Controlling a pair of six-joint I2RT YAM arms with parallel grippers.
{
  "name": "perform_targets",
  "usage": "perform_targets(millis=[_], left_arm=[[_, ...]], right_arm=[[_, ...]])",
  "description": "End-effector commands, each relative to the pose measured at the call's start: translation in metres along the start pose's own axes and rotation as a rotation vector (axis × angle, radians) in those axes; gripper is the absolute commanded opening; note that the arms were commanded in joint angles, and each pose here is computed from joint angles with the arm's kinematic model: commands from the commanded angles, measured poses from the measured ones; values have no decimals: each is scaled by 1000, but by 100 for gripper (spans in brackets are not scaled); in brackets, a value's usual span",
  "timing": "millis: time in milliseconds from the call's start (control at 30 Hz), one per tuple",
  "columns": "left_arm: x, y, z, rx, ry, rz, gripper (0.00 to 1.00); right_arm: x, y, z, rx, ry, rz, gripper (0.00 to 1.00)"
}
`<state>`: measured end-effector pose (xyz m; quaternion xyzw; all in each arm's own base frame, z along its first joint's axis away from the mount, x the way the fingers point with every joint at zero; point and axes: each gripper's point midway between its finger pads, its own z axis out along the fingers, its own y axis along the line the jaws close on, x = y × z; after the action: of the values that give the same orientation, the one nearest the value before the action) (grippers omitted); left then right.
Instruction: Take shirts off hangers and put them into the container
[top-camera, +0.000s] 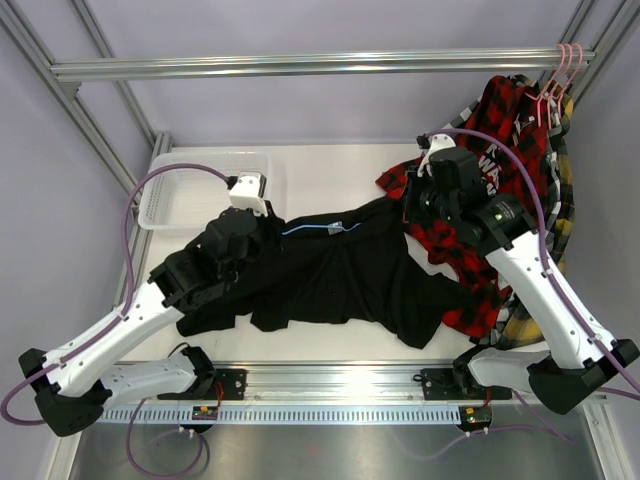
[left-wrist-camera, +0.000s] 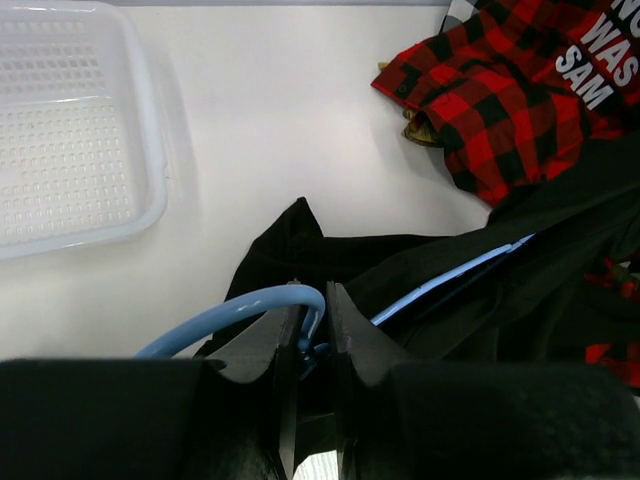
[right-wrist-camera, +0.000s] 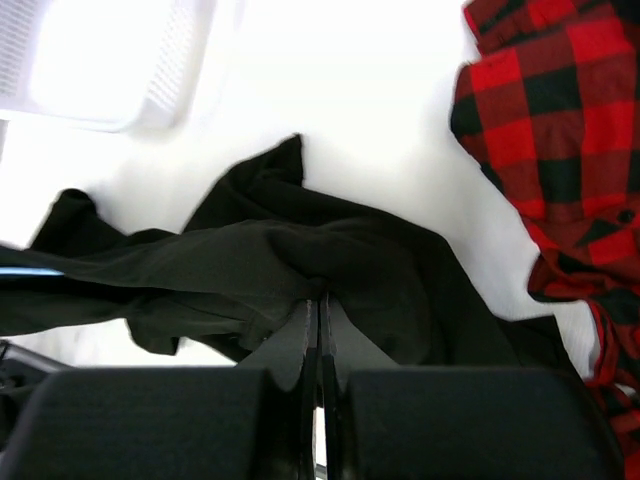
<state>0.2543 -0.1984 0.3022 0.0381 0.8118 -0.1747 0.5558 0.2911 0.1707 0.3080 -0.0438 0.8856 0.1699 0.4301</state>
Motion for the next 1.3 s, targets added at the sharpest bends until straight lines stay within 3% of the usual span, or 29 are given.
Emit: perform_targets(millis=[0,400,600,733,933,1267], left_arm=[[1,-2,5,12,10,51,0],[-36,9,-12,-32,-115,-9,0],[-40,-5,-22,83,-130,48,0],[-33,-21,-28,202,-101,101,0],[-17,-15,-27,181,-42,131,0],[-24,-20,-37,239,-91,116,0]], right_arm=[[-19,6,-12,-36,-33,-27,0],[29,-21,21,63,84,-52,0],[47,-33,36,104,134,-63,0],[48,-31,39,91,136,-55,0],[21,-27,24,90,65,-65,0],[13,-22,23,76,59,-68,0]])
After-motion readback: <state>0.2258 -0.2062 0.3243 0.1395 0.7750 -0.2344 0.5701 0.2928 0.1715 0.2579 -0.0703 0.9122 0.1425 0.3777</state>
